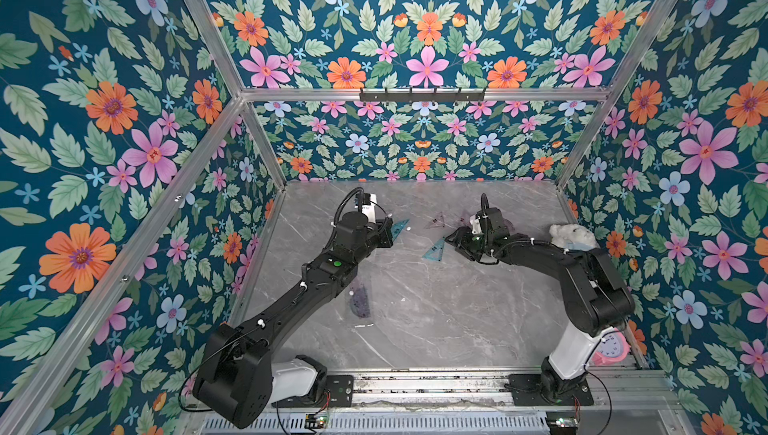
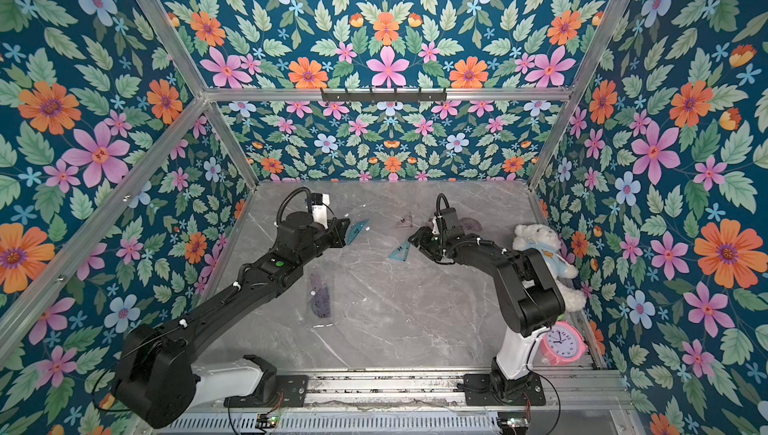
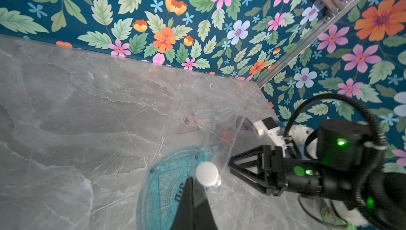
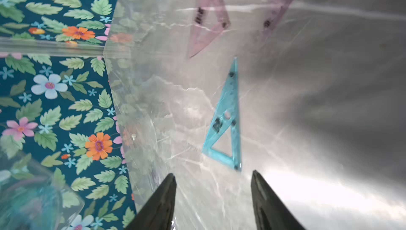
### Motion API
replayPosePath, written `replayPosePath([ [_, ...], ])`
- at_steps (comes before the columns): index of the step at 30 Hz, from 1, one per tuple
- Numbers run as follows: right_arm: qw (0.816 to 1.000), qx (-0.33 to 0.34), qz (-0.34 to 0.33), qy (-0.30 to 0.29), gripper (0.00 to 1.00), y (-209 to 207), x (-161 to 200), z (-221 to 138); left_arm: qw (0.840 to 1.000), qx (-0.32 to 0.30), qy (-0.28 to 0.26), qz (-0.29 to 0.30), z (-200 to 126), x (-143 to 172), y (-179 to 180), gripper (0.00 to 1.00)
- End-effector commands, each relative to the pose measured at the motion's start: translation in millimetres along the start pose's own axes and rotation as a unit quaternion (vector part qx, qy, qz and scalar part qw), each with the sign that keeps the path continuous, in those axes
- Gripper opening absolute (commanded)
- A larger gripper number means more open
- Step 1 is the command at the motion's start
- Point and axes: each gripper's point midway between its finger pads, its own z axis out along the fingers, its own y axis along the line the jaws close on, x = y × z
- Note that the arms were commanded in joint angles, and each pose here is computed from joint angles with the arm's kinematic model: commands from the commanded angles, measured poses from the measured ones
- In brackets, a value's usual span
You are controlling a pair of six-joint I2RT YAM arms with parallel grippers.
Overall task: Open the ruler set and take out the ruler
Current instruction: Place the ruler at the center of the board, then take out the ruler from the ruler set bag.
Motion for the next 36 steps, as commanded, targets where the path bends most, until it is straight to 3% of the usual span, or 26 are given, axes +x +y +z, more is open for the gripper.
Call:
replayPosePath([
  [1, 0.998, 0.029, -0.058, -0.022, 0.54, 9.9, -0.7, -31.4, 1.0, 0.002, 0.001, 0.015, 3.3, 0.2, -4.7, 0.0],
  [10, 0.993, -0.046, -0.106, -0.033, 0.37, 73.6, 7.0, -78.1, 1.0, 0.018, 0.011, 0.013, 12.8, 7.2, -16.0, 0.0],
  [17, 0.983, -0.096, -0.156, -0.014, 0.36, 130.6, 33.9, -90.2, 0.999, 0.031, 0.027, 0.015, 26.2, 17.2, -28.8, 0.0],
  [29, 0.982, -0.106, -0.154, 0.019, 0.35, 146.8, 44.1, -59.9, 0.998, 0.051, 0.037, 0.025, 38.3, 24.1, -54.6, 0.0],
  [36, 0.985, -0.079, -0.151, 0.024, 0.34, 132.5, 44.8, -45.6, 0.998, 0.054, 0.033, 0.027, 38.1, 21.4, -60.0, 0.0],
])
